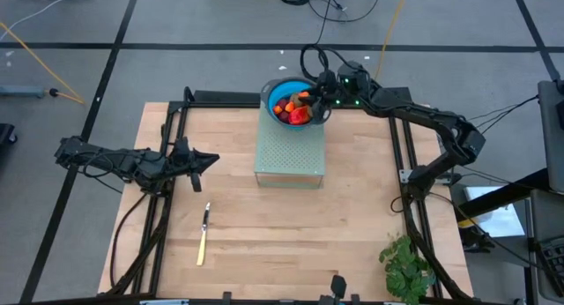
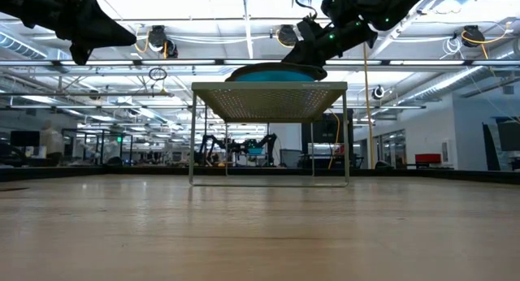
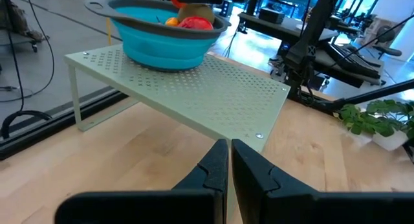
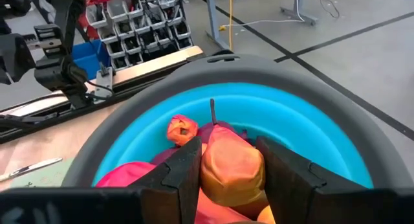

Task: Pick & Place Fruit
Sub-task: Put the peach into the blue strainer bowl on the shelf, then put the yellow knife on the shelf

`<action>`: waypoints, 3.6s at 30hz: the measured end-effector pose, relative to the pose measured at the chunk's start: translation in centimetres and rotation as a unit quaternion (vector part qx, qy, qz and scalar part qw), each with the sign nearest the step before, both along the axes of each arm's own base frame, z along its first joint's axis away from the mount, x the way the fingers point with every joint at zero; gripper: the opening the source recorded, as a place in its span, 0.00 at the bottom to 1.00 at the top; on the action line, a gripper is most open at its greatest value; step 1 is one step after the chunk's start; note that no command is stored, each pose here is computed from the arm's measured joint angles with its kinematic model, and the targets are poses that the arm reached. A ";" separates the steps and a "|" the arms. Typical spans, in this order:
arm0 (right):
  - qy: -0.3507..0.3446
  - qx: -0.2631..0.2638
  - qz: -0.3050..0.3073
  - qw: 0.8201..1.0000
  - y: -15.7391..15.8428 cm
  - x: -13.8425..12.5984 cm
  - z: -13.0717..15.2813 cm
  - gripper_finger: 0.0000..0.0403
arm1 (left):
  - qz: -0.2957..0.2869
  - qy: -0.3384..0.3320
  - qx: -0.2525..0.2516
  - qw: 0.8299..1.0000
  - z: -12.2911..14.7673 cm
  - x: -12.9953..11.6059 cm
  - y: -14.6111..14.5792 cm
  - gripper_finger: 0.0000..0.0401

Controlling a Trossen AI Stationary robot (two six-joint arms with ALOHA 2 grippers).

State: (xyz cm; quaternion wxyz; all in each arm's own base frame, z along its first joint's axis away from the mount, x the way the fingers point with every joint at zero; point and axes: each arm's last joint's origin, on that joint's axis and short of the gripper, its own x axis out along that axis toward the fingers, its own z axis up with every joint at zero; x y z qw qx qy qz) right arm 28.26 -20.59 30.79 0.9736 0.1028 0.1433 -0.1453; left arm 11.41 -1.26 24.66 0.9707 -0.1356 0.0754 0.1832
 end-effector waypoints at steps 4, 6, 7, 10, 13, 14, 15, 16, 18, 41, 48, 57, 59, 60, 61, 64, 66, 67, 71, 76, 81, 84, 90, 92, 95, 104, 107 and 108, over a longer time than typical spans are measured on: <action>-0.001 0.003 -0.002 1.000 0.0 0.0 0.0 0.33 | 0.000 0.001 0.001 1.000 0.0 0.0 0.0 0.05; -0.001 0.003 -0.002 1.000 0.0 0.0 0.0 0.34 | 0.000 0.000 0.001 1.000 0.0 0.0 0.0 0.05; -0.001 0.003 -0.002 1.000 0.0 0.0 0.0 0.34 | 0.000 0.001 0.001 1.000 0.0 0.0 0.0 0.05; -0.001 0.003 -0.002 1.000 0.0 0.0 0.0 0.37 | 0.000 0.001 0.002 1.000 0.0 0.0 0.0 0.05; -0.001 0.004 -0.002 1.000 0.0 0.0 0.0 0.41 | 0.000 0.001 0.002 1.000 0.0 0.0 0.0 0.05; -0.001 0.003 -0.002 1.000 0.0 0.0 0.0 0.42 | 0.000 0.001 0.002 1.000 0.0 0.0 0.0 0.05; -0.001 0.003 -0.002 1.000 0.0 0.0 0.0 0.44 | 0.000 0.001 0.002 1.000 0.0 0.0 0.0 0.05; -0.001 0.003 -0.002 1.000 0.0 0.0 0.0 0.45 | 0.000 0.001 0.002 1.000 0.0 0.0 0.0 0.05; -0.001 0.003 -0.002 1.000 0.0 0.0 0.0 0.48 | 0.000 0.001 0.002 1.000 0.0 0.0 0.0 0.05; -0.058 0.000 0.009 0.998 3.4 -2.2 4.6 0.06 | -0.021 0.001 -0.005 1.000 0.0 0.0 -0.1 0.05; -0.019 0.003 -0.039 0.999 5.2 -3.9 5.5 0.02 | -0.022 0.002 -0.005 1.000 0.0 0.0 -0.1 0.05; -0.011 0.004 -0.015 1.000 9.0 -6.4 6.2 0.00 | -0.022 0.002 -0.005 1.000 0.0 0.0 -0.1 0.05; -0.019 0.004 -0.005 1.000 10.0 -7.1 6.1 0.00 | -0.022 0.002 -0.005 1.000 0.0 0.0 -0.1 0.05; -0.023 0.007 -0.001 1.000 10.5 -7.5 6.0 0.00 | -0.022 0.002 -0.005 1.000 0.0 0.0 -0.1 0.05; -0.025 0.010 0.003 1.000 11.0 -7.9 5.8 0.00 | -0.023 0.002 -0.005 1.000 0.0 0.0 -0.1 0.05; -0.033 0.018 0.016 0.999 12.4 -9.3 5.1 0.00 | -0.025 0.002 -0.005 1.000 0.0 0.0 -0.1 0.05; -0.038 0.024 0.024 0.999 13.3 -10.3 4.4 0.00 | -0.035 0.003 -0.008 0.999 0.0 0.1 -0.2 0.05; -0.042 0.027 0.027 0.998 13.7 -10.7 4.1 0.00 | -0.042 0.003 -0.009 0.999 0.0 0.1 -0.2 0.05; -0.065 0.038 0.035 0.997 14.9 -12.5 2.4 0.00 | -0.068 0.005 -0.015 0.998 -0.1 0.1 -0.4 0.05; -0.091 0.017 0.040 0.995 15.8 -14.5 0.1 0.00 | -0.082 0.006 -0.019 0.996 -0.1 0.1 -0.5 0.05; -0.086 0.009 0.042 0.995 16.3 -15.8 -2.4 0.00 | -0.082 0.006 -0.019 0.996 -0.1 0.1 -0.5 0.05; -0.084 0.009 0.038 0.996 16.5 -16.3 -3.6 0.00 | -0.082 0.006 -0.019 0.996 -0.1 0.1 -0.5 0.05; -0.080 -0.015 -0.005 0.997 16.6 -17.3 -5.5 0.00 | -0.082 0.005 -0.020 0.996 -0.1 0.1 -0.5 0.05; -0.081 -0.019 -0.004 0.997 16.7 -17.6 -6.1 0.00 | -0.080 0.003 -0.030 0.996 -0.1 0.1 -0.5 0.05; -0.084 -0.019 -0.004 0.996 16.8 -17.9 -6.9 0.00 | -0.076 -0.001 -0.048 0.996 -0.1 0.2 -0.5 0.05; -0.097 -0.035 -0.005 0.995 17.1 -18.8 -8.5 0.00 | -0.058 0.017 -0.087 0.994 -0.9 2.2 -1.0 0.03; -0.104 -0.043 -0.013 0.994 17.2 -19.1 -8.7 0.00 | -0.056 0.030 -0.106 0.992 -1.2 3.0 -1.2 0.01; -0.107 -0.044 -0.014 0.993 17.2 -19.2 -8.8 0.00 | -0.056 0.034 -0.115 0.991 -1.3 3.3 -1.3 0.01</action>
